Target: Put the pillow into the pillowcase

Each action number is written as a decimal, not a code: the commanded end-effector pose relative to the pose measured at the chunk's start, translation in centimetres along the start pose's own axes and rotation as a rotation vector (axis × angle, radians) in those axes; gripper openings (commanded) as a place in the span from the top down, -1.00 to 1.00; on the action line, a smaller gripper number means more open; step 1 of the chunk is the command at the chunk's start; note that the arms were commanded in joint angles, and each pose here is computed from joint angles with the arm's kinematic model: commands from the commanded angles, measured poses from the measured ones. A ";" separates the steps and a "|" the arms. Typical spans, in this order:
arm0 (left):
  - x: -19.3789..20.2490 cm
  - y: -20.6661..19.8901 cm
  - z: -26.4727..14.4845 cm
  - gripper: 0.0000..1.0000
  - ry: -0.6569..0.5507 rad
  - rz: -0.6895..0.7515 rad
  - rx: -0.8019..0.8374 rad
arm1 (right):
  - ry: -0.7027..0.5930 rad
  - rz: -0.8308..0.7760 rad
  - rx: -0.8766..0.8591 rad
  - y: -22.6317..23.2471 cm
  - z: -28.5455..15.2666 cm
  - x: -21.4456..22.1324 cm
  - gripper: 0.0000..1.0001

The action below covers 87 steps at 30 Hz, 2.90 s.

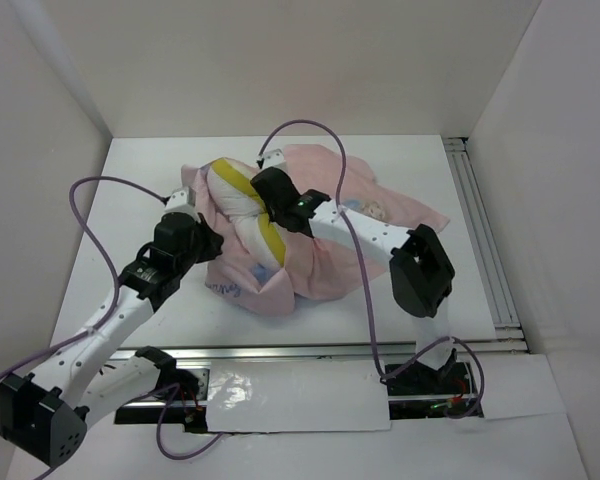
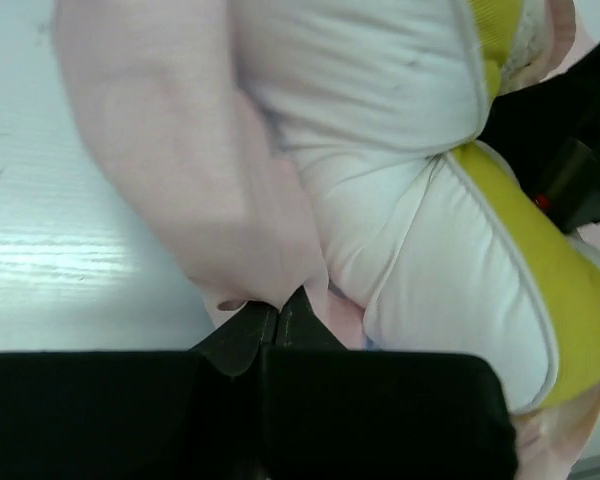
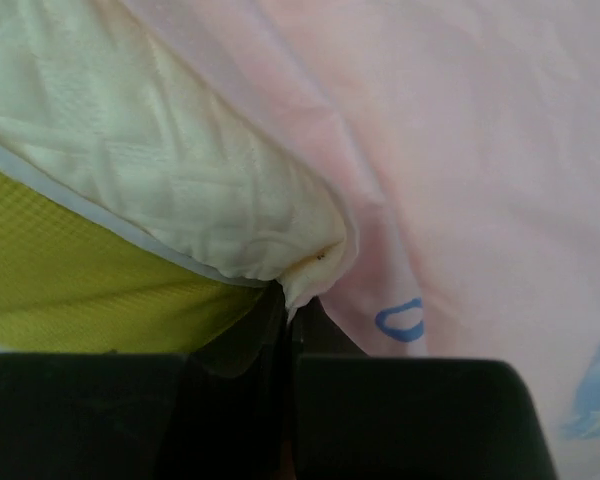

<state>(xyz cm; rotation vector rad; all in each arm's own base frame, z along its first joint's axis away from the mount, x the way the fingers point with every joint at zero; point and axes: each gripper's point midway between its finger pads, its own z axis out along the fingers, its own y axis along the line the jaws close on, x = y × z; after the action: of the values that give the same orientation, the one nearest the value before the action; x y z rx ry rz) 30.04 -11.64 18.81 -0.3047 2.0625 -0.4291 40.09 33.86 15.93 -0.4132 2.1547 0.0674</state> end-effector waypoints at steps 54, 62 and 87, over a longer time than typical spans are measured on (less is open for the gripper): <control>-1.4 2.1 -3.2 1.00 -0.108 -0.152 -0.070 | 0.125 -0.190 -0.205 6.5 2.7 5.3 1.00; 2.6 7.5 -3.8 1.00 0.019 -0.250 -0.394 | 0.051 -0.039 -0.158 2.1 1.1 2.6 1.00; 6.8 6.4 0.7 0.11 0.250 -0.249 -0.392 | 0.011 0.121 -0.853 9.2 -4.6 -0.3 1.00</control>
<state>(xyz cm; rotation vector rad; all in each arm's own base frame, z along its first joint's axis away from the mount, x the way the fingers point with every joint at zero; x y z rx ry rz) 24.10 -7.27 7.44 -0.8521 2.4581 -0.0882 32.69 40.65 15.92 -0.7796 2.1547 0.9987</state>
